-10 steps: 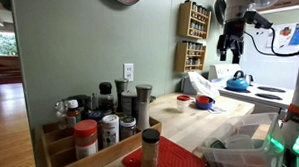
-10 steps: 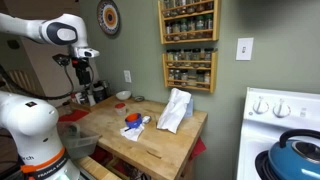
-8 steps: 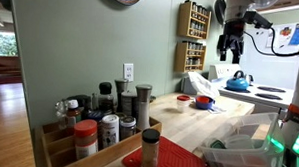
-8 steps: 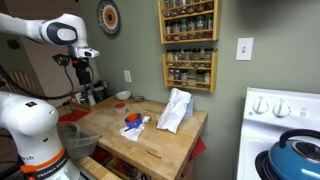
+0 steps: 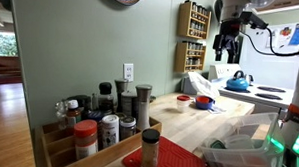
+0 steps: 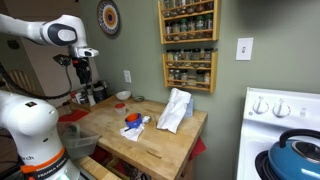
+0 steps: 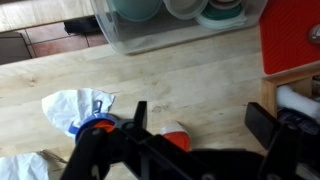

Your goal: Pick up the red lunch box lid from the stacked lunch boxes and put it on the table, pick up the top clear stacked lunch box and put it on the table, pick up the red lunch box lid from the table and put it on the lunch box closer to the wall

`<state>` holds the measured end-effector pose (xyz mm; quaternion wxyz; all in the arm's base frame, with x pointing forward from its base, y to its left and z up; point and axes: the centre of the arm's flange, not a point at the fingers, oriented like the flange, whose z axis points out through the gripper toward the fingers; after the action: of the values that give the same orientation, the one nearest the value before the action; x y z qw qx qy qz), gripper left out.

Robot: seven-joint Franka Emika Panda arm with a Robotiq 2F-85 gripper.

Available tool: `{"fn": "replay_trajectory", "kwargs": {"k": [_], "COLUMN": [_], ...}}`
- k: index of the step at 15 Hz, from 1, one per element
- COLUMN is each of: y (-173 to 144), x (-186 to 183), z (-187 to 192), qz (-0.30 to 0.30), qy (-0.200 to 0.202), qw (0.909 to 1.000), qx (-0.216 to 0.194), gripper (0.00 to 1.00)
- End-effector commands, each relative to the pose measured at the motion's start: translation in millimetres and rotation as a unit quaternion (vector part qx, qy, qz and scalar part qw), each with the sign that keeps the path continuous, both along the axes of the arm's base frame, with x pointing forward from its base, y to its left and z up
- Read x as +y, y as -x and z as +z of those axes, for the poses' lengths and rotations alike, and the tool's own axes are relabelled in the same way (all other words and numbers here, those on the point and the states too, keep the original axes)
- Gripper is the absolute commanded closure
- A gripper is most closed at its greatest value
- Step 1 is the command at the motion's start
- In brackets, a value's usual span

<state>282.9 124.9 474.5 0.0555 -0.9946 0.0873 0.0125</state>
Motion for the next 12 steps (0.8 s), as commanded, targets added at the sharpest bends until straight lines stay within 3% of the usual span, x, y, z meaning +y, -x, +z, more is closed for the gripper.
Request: {"fn": "replay_trajectory", "kwargs": {"k": [1,5,10,11,12], "y": [-60,-103,-149,-118,-126], "x": [52,80,79,71,69], "z": [-26,-68,-111,-99,-106], "qz": [0.018,0.046,0.086,0.077,0.076], "qy": [0.016,0.036,0.057,0.054,0.052], "qw": [0.9994,0.9982,0.9946,0.9956,0.9957], "qx": [-0.023,-0.016,0.013,0.001,0.010], "gripper": [0.00,0.00,0.00,0.00,0.00]}}
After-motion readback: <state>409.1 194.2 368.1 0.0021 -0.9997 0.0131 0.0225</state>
